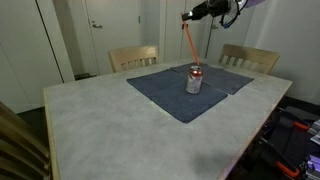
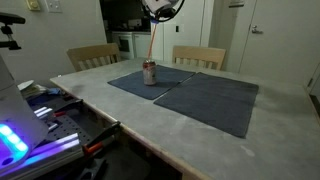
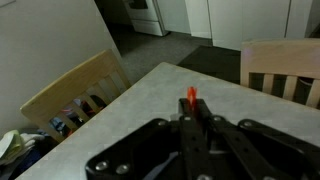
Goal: Put the straw in the can and then put it back on the table again
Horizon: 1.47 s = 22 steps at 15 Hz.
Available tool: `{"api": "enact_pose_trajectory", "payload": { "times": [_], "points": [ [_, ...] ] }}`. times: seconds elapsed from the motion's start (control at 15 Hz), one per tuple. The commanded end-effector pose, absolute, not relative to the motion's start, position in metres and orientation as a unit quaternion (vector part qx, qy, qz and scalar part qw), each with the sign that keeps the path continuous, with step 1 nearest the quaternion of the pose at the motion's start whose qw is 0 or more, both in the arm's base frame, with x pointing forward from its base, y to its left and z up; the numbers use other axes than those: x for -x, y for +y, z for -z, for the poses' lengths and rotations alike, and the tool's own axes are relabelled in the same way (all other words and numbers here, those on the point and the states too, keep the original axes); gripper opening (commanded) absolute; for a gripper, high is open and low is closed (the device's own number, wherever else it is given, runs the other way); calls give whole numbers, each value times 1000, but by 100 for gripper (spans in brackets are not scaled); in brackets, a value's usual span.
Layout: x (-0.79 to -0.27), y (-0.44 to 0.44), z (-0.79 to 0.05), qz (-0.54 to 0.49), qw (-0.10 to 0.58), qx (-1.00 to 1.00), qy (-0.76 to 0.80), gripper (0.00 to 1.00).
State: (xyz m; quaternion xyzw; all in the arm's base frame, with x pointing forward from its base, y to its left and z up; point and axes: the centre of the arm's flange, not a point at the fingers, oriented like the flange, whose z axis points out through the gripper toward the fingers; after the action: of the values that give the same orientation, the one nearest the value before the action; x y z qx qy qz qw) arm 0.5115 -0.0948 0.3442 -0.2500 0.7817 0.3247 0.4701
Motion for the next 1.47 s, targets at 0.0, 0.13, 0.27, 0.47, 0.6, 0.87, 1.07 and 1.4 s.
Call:
{"api": "enact_pose_trajectory", "payload": {
  "times": [0.0,0.13,0.27,0.47,0.6,0.87,1.07,1.4],
  "points": [
    [-496,-109,-328,-325,504,236,764,2],
    [-492,-112,-321,-327,515,231,758,2],
    [-484,-114,-313,-328,526,228,751,2],
    [-475,-115,-307,-327,534,226,746,2],
    [-471,-115,-304,-325,536,226,745,2],
    [-466,-112,-298,-324,541,228,742,2],
    [-463,-109,-295,-324,545,229,738,2],
    [-460,-106,-286,-325,543,245,735,2]
  ]
}}
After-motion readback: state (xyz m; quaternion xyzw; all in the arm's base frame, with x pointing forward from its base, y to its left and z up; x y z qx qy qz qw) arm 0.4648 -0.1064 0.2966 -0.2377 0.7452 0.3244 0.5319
